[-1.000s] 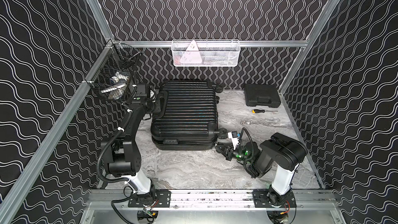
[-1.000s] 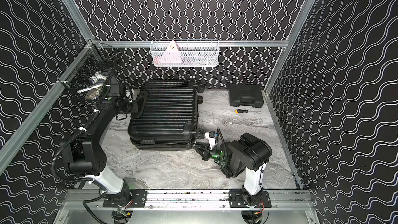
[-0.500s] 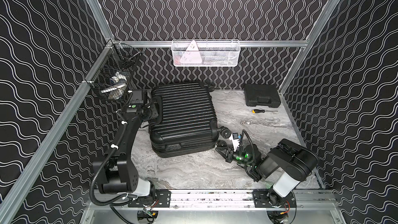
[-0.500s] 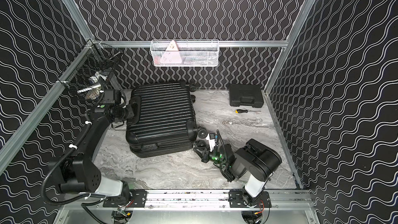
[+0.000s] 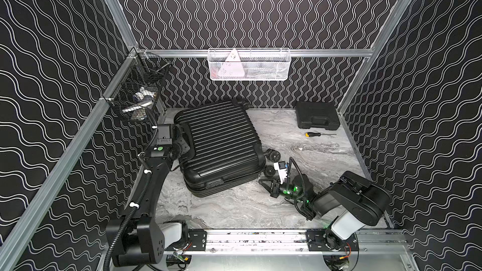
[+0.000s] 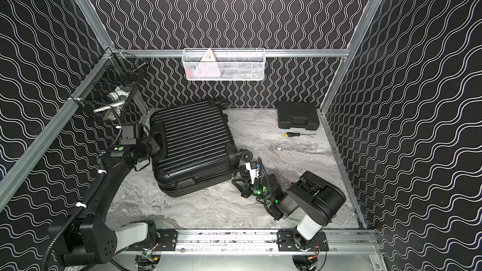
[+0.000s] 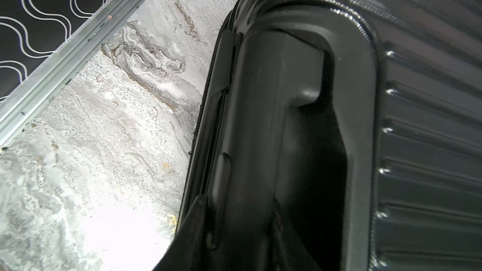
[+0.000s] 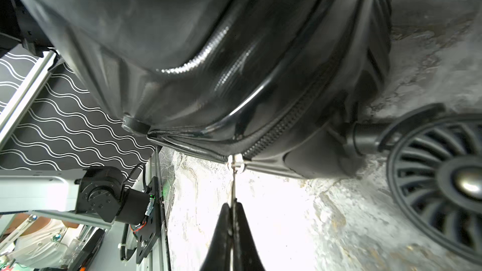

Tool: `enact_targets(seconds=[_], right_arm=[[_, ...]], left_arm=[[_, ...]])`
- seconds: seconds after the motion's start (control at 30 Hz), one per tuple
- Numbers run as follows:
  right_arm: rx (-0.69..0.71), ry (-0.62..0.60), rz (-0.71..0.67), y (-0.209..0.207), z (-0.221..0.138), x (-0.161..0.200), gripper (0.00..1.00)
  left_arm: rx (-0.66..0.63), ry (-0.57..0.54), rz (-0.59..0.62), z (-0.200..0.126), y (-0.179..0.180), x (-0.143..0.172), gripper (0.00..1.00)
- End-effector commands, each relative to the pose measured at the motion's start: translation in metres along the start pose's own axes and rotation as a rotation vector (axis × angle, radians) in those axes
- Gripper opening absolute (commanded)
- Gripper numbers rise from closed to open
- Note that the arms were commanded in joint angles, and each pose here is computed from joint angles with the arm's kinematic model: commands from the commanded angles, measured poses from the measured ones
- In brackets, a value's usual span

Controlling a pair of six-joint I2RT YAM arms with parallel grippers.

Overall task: Close the suitcase zippers
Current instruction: Zip the zipper on the suitcase.

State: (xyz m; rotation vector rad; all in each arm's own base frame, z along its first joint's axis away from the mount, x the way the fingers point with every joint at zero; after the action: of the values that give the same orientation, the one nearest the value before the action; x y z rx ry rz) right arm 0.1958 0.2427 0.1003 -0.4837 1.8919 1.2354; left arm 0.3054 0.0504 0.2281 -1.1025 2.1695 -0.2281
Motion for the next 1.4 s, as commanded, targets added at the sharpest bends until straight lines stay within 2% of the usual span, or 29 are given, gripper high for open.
enact_targets(seconds=[0.0, 0.17, 0.37, 0.53, 0.8, 1.07, 1.23, 1.37], right_arm=[[-0.065, 0.109, -0.001, 0.010, 0.002, 0.019, 0.00], [-0.080, 0.139, -0.038, 0.021, 0.007, 0.022, 0.00], [-0.005, 0.210, -0.131, 0.026, 0.013, 0.029, 0.00], [0.120, 0.267, -0.202, 0.015, 0.012, 0.028, 0.00], [0.345, 0.307, -0.315, -0.010, 0.005, 0.015, 0.00], [0.420, 0.306, -0.360, -0.030, -0.007, 0.005, 0.00], [0.434, 0.271, -0.407, -0.035, -0.011, 0.004, 0.00], [0.428, 0.262, -0.380, -0.040, -0.005, -0.003, 0.00]], left_arm=[[0.132, -0.183, -0.315, -0.006, -0.022, -0.037, 0.00], [0.161, -0.175, -0.331, -0.008, -0.025, -0.036, 0.00], [0.181, -0.165, -0.357, -0.016, -0.028, -0.033, 0.00], [0.164, -0.152, -0.372, -0.025, -0.031, -0.027, 0.00], [0.131, -0.087, -0.388, -0.035, -0.034, 0.010, 0.00], [0.064, -0.009, -0.430, -0.041, -0.036, 0.026, 0.00], [0.093, 0.060, -0.432, -0.045, -0.048, 0.035, 0.00], [0.097, 0.041, -0.421, -0.045, -0.045, 0.035, 0.00]])
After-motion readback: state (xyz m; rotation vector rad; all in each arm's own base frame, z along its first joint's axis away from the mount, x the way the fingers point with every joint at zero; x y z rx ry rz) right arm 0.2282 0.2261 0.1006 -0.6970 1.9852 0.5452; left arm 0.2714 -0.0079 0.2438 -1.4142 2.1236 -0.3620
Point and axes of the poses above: each gripper's point midway between its finger pads, its own z axis out along the fingers, its own y axis along the line the jaws close on, x = y × z, the point moved 5 cm from there along -z, back along the fingers, and after that the axes turned 11 degrees about -z, right-handed, at the moved point
